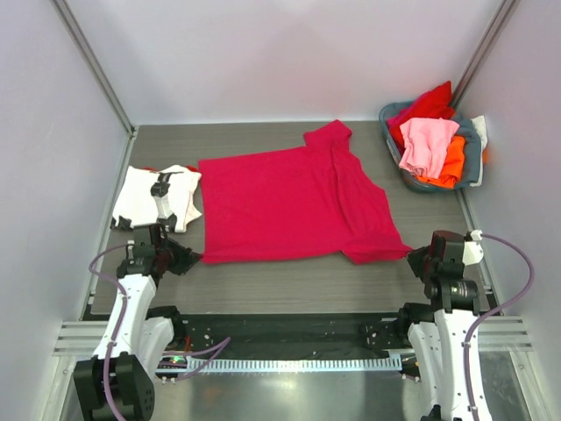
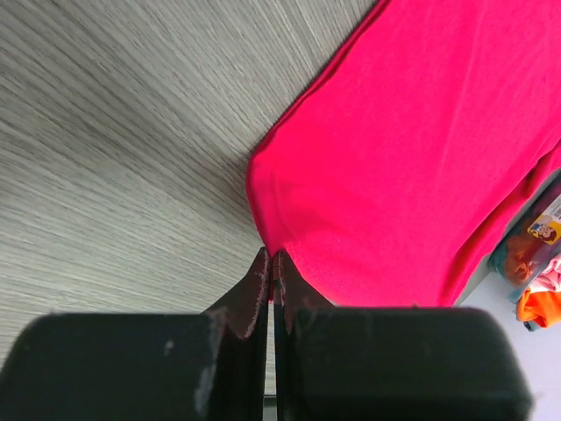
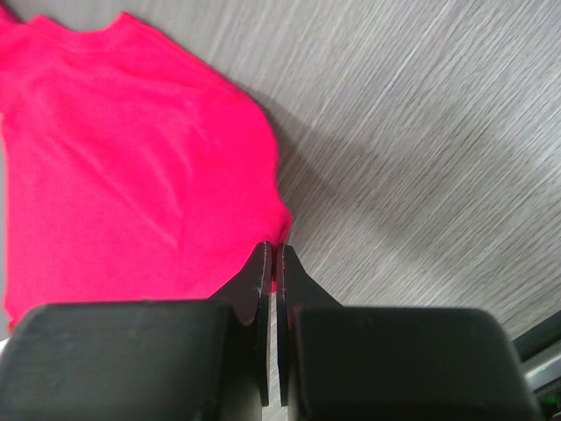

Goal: Fold and stack the t-shirts
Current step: Fold the tshirt

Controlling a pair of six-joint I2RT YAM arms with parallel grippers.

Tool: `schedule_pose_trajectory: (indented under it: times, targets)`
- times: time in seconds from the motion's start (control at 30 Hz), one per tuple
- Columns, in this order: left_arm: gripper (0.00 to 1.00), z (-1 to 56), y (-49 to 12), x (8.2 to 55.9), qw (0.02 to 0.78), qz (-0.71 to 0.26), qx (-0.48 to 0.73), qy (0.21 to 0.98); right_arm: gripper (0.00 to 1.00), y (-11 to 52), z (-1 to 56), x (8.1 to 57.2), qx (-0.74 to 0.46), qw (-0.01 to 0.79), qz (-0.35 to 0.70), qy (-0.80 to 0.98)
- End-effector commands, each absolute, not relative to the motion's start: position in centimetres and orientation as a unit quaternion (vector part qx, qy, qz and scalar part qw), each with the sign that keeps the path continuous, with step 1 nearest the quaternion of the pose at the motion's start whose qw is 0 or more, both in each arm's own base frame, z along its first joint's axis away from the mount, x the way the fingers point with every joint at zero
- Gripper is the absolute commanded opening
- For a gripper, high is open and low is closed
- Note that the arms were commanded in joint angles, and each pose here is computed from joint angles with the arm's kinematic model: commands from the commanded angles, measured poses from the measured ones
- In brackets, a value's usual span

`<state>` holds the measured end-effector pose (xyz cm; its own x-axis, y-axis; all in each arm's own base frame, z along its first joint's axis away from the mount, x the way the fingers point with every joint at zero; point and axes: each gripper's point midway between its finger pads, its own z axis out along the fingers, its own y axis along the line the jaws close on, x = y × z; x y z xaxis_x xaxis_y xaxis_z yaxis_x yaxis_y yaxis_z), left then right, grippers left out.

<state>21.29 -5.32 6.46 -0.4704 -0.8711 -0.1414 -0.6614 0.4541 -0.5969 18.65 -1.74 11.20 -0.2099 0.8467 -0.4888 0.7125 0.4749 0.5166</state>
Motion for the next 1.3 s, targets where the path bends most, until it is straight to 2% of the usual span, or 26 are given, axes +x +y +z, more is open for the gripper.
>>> schedule_pose_trajectory:
  times: [0.0,0.23,0.4,0.53,0.67,0.87,1.03,1.27]
  targets:
    - [0.0,6.9,-4.9,21.4,0.231,-0.23,-0.47,0.82,0.01,-1.5,12.9,18.1,0.517,0.388,0.107,0.755]
    - [0.0,7.0,-5.1,20.7,0.222,-0.229,-0.471,0.823,0.01,-2.2,12.9,16.7,0.53,0.37,0.073,0.759]
    - [0.0,7.7,-4.3,21.2,0.244,-0.217,-0.475,0.817,0.01,-2.1,13.5,18.2,0.508,0.391,0.088,0.762]
    - [0.0,8.1,-3.8,22.1,0.249,-0.207,-0.476,0.818,0.01,-0.8,11.0,19.3,0.498,0.344,0.104,0.789]
    - [0.0,8.8,-3.6,23.7,0.265,-0.21,-0.466,0.817,0.01,-1.4,10.3,20.1,0.49,0.341,0.085,0.798]
    - [0.0,9.3,-4.4,26.3,0.277,-0.191,-0.442,0.831,0.01,-1.5,10.2,22.6,0.46,0.341,0.075,0.816]
    - [0.0,9.4,-6.3,28.0,0.28,-0.176,-0.408,0.851,0.01,-1.4,9.8,25.5,0.432,0.345,0.027,0.833]
    - [0.0,9.4,-6.6,30.3,0.293,-0.158,-0.401,0.853,0.01,1.4,9.4,30.9,0.368,0.352,-0.007,0.861]
